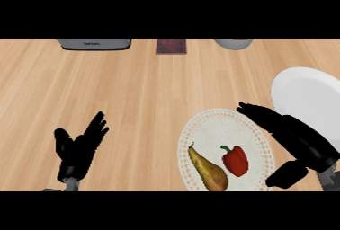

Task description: Pick the bell pepper from the placemat and place it in the plate

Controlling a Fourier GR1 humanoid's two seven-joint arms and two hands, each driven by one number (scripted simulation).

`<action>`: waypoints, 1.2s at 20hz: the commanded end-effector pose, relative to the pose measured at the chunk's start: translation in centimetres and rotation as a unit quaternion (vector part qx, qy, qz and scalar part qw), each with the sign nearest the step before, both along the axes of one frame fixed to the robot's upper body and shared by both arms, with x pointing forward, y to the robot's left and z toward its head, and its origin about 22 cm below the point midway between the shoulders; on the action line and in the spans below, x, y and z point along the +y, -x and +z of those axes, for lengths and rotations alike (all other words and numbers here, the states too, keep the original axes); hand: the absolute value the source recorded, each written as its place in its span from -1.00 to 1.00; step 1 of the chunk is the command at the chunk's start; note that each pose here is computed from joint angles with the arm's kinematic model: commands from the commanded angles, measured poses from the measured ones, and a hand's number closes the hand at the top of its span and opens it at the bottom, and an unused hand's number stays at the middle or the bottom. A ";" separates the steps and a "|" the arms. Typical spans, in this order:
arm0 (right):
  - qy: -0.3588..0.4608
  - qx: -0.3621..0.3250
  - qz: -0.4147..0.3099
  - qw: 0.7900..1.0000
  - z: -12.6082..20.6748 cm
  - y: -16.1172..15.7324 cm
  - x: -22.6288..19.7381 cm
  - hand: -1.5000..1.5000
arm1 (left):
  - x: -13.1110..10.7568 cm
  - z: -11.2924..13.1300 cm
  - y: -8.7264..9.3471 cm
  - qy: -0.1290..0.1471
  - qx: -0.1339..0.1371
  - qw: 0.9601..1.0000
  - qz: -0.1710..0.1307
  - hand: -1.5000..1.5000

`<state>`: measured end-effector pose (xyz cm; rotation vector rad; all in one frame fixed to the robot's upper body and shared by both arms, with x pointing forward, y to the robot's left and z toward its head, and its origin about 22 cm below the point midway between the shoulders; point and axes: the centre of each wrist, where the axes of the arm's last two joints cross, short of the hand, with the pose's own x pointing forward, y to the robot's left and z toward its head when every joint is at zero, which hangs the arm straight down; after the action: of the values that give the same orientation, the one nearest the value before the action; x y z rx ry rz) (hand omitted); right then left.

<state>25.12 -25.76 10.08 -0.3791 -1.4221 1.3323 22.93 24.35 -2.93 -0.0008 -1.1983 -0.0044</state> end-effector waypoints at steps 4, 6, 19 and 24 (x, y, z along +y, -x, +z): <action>0.008 0.033 0.003 0.999 -2.1 1.4 1.9 -1.00 | -0.6 -0.8 -1.3 -0.006 0.010 1.000 -0.002 0.00; 0.019 0.043 0.012 0.999 -2.2 2.2 0.2 -1.00 | -0.4 -0.4 -0.5 -0.001 0.013 1.000 -0.004 0.00; 0.080 0.004 -0.031 0.996 -6.3 1.3 3.3 -1.00 | 2.5 -0.4 1.1 -0.004 0.011 1.000 -0.002 0.00; 0.081 0.019 -0.019 0.996 -6.9 1.2 4.9 -1.00 | 0.2 -1.7 -0.6 0.003 0.009 1.000 -0.002 0.00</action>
<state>24.01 -21.56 4.32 -0.4915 -1.2907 1.4111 23.66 24.49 -3.05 0.0024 -1.1980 -0.0073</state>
